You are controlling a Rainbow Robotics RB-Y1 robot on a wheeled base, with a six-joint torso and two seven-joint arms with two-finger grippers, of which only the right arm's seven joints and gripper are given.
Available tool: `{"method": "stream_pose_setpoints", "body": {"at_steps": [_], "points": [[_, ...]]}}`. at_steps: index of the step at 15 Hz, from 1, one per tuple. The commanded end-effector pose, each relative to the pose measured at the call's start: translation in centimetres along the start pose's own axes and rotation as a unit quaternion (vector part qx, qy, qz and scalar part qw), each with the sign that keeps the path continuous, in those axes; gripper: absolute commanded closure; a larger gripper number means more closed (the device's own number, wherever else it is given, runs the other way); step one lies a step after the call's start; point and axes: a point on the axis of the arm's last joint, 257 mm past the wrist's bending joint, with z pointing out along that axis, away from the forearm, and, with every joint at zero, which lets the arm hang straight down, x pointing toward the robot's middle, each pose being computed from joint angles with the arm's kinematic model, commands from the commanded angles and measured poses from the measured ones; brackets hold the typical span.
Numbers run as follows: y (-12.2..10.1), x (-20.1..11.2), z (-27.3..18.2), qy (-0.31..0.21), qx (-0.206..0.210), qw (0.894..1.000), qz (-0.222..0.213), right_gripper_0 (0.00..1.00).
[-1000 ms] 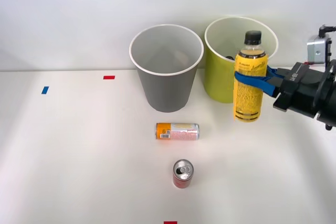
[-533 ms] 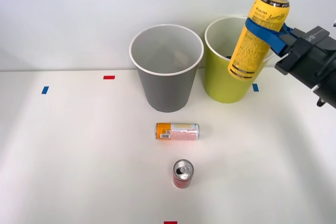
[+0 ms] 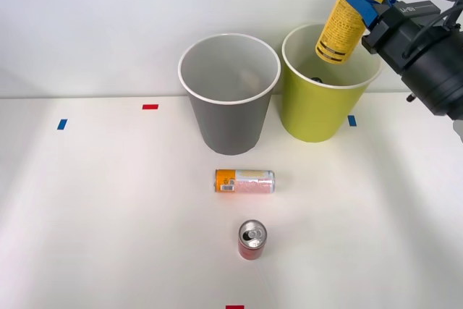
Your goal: Put cans in the gray bin, plastic bottles in the light green bin
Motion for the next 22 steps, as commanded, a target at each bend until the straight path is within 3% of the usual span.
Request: {"method": "stream_pose_setpoints", "body": {"at_steps": [1,3,11,14,15,16,17,18,22], "points": [[-2.7,0.6,1.8,0.009,0.024,0.999,-0.025,0.97],[-3.3,1.2,2.0,0.015,0.030,0.999,-0.024,0.97],[-1.4,3.0,3.0,0.028,0.013,0.999,-0.020,0.98],[-2.0,3.5,3.6,0.027,0.024,0.999,-0.016,0.97],[-2.0,3.3,3.6,0.025,0.024,0.999,-0.015,0.86],[-2.1,3.1,3.6,0.022,0.027,0.999,-0.016,0.52],[-2.2,3.2,3.6,0.022,0.027,0.999,-0.016,0.06],[-2.2,3.2,3.6,0.022,0.027,0.999,-0.015,0.00],[-1.9,3.4,3.6,0.024,0.025,0.999,-0.023,0.00]]}}
